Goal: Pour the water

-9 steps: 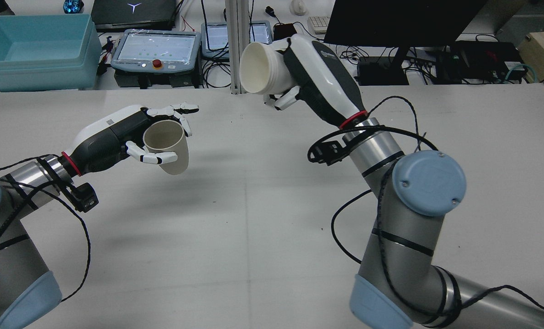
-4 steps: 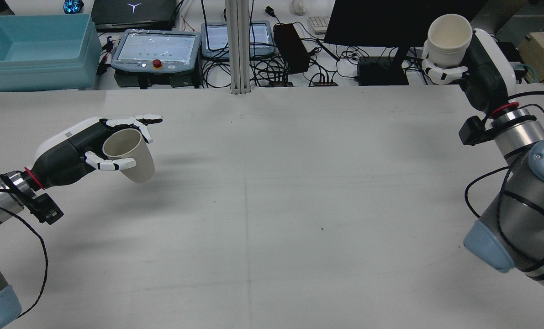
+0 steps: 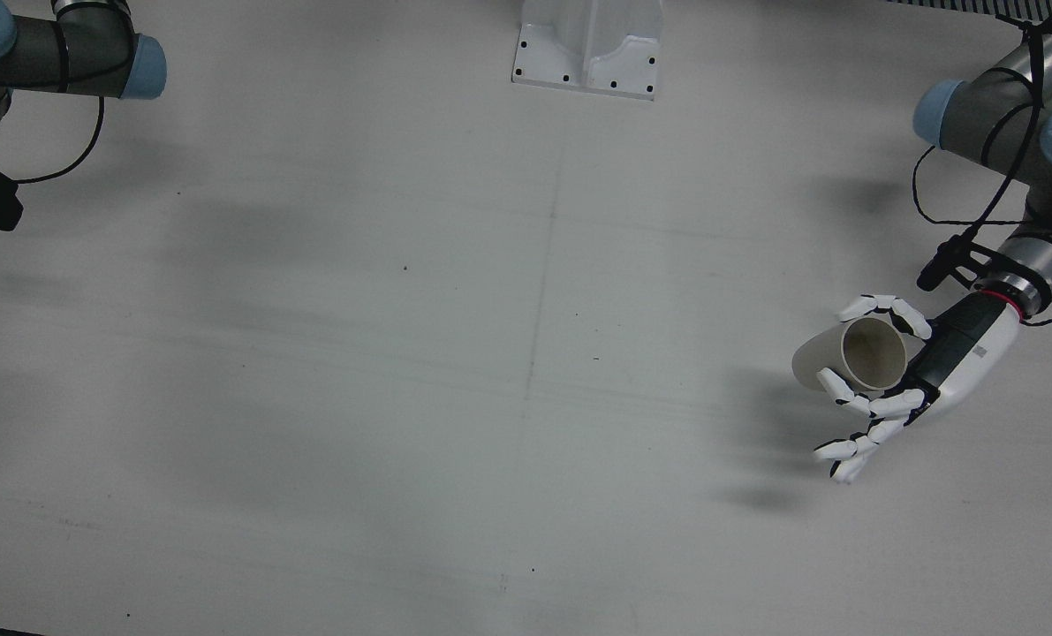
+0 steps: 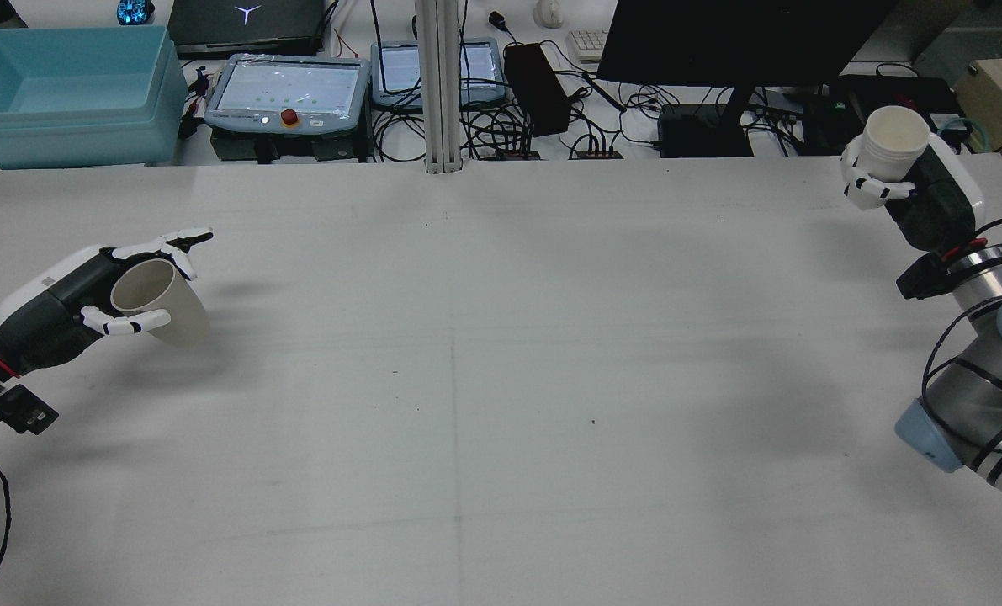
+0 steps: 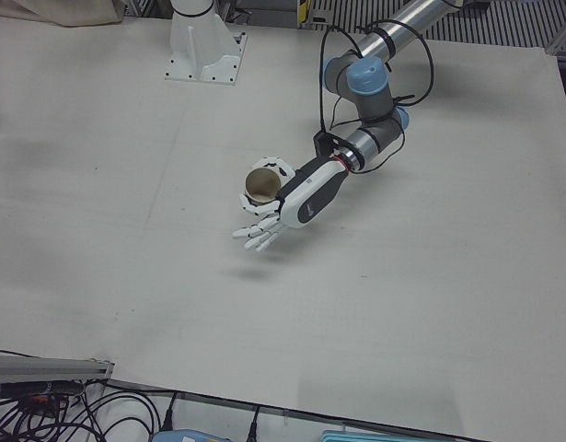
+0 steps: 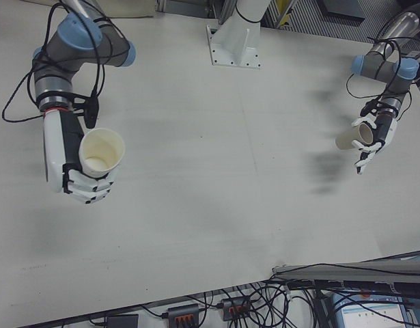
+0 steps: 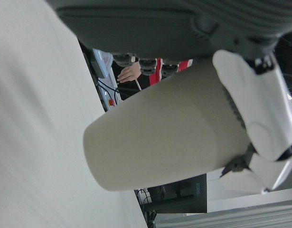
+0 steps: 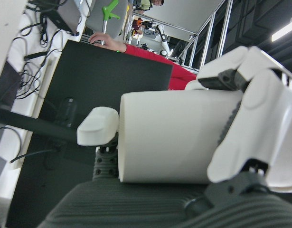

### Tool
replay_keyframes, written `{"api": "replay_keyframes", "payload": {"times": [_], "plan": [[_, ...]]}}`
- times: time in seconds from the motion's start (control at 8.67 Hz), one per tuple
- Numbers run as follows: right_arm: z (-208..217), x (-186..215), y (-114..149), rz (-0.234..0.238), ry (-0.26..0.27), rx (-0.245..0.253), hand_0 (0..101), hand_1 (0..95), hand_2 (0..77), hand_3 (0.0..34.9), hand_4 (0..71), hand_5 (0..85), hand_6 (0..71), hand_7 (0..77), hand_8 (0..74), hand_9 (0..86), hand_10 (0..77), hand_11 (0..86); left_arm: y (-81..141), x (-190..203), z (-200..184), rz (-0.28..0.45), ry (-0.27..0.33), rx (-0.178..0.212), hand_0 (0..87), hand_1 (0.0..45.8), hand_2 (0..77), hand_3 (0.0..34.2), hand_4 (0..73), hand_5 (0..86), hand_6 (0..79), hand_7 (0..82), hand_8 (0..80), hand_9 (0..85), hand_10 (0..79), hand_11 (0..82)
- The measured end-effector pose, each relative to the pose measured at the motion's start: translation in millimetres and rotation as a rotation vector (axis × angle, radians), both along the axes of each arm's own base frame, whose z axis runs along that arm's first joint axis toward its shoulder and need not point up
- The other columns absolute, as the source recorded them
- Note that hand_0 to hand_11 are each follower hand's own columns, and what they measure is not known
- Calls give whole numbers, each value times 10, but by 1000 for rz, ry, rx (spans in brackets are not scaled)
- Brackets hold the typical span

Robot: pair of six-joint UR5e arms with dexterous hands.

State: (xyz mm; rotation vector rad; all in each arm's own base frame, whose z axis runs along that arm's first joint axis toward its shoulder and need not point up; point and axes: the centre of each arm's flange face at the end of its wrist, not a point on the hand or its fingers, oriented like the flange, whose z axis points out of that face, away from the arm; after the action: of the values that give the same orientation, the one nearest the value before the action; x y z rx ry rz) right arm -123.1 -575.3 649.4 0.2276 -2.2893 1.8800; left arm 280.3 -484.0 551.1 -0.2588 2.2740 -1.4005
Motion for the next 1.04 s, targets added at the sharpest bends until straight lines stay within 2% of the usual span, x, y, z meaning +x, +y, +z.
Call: {"api": "replay_keyframes", "payload": {"times": [0.12,0.35,0.58,0.81,1.04], "plan": [[503,3,0,4,-13,-6,477,115,573,0,404,469,600,589,507,633,693,704,33,-74,321,-32,-2,-4,389,120,415,0,365,415,76,180,33,65,11,22],[1164,83,72,52,-30,-14,478,109,573,0,409,469,616,573,507,633,698,704,118,-198,828,-80,-37,21,389,120,415,0,365,415,76,180,33,65,11,22],[1429,151,136,86,-25,-36,478,109,573,0,409,469,622,573,507,633,698,704,176,-273,1109,-113,-99,56,393,120,415,0,360,420,76,180,33,65,11,22],[1526,203,182,97,-19,-49,478,109,573,0,409,469,622,573,507,633,698,704,221,-323,1277,-137,-178,78,393,120,415,0,360,420,76,196,33,65,11,27],[1567,231,214,100,-15,-56,476,109,573,0,409,469,622,573,518,633,698,704,261,-339,1524,-153,-272,87,434,120,415,0,360,415,76,196,33,65,11,27]]}}
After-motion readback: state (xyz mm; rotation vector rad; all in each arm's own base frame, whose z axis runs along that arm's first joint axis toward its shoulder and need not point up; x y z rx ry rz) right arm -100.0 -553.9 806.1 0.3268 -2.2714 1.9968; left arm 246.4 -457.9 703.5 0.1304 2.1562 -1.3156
